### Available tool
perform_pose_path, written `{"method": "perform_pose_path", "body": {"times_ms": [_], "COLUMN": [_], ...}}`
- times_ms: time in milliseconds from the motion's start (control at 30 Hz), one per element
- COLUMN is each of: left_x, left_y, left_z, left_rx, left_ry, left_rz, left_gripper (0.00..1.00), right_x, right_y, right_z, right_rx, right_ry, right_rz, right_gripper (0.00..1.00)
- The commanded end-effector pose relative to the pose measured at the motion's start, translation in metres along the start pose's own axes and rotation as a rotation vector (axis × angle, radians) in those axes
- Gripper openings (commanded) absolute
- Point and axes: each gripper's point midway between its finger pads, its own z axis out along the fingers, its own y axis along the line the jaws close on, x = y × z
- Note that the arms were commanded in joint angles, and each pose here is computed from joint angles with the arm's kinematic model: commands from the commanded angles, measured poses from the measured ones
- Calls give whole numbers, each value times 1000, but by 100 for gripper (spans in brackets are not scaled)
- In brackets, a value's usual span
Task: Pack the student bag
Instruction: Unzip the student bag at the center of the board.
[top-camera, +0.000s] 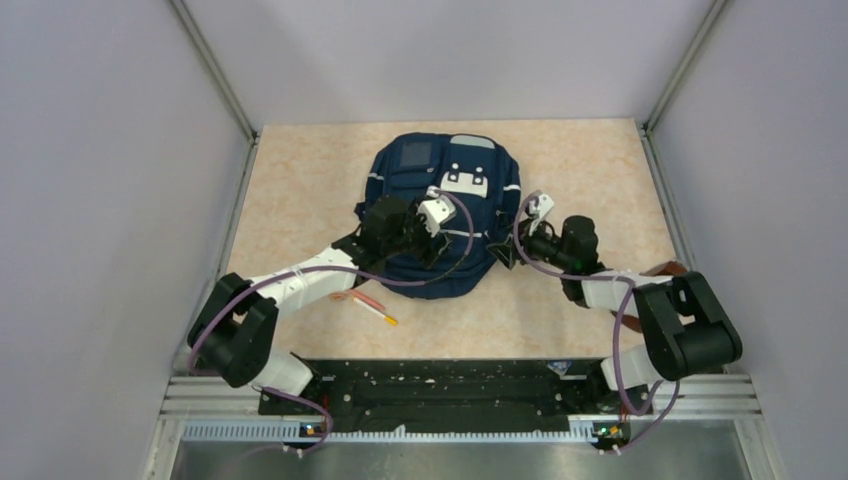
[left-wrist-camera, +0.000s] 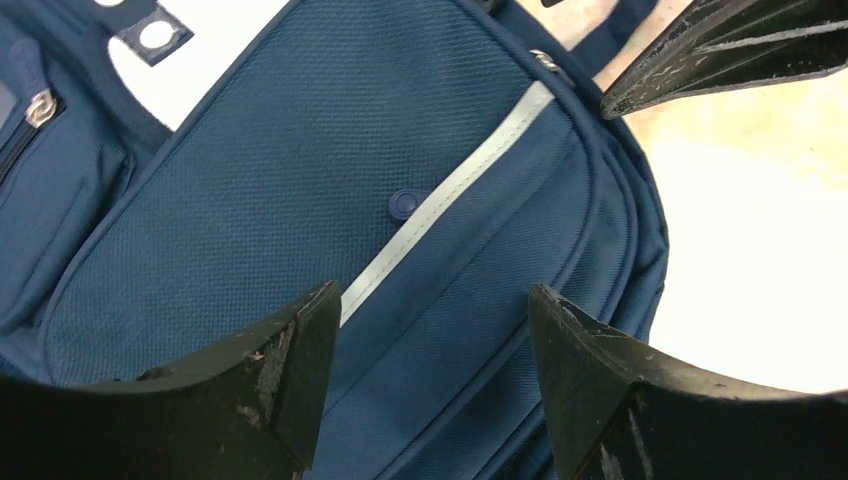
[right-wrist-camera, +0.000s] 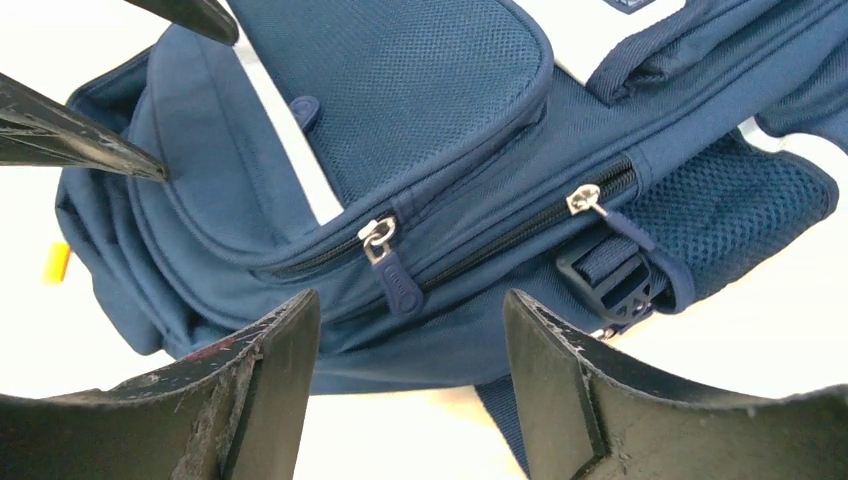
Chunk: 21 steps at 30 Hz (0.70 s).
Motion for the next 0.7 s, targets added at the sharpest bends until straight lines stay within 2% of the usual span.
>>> {"method": "perform_pose_path", "body": {"times_ms": [0,133,233,400,500,667], "left_x": [-11,-15,-8,14,25,55], "left_y": [23,41,63,102,122,135], "left_z": [-12,-26,-39,-65,-74,-68], "left_rx": [-151,-281,-405,-523,-532,-553], "left_ry": [-19,-29,-3,-44,-106,-40], "left_rz": [-61,-143,-253,-585,-704,-803], "left_gripper": [74,75,76,79,82,82], "right_x": [-28,-20,-19,-14,-10,-8], "right_y": [-4,-3,-4,-2,-6,-8], "right_z": [22,36,44,46,44,41], "right_rx": [-32,-26,-15,22,62,92], "right_ry": [-45,-2,29,81,107,117], "right_rz": [-140,-183,-202,-189,-143,-113], "right_gripper": [64,59,38,0,0,0]}}
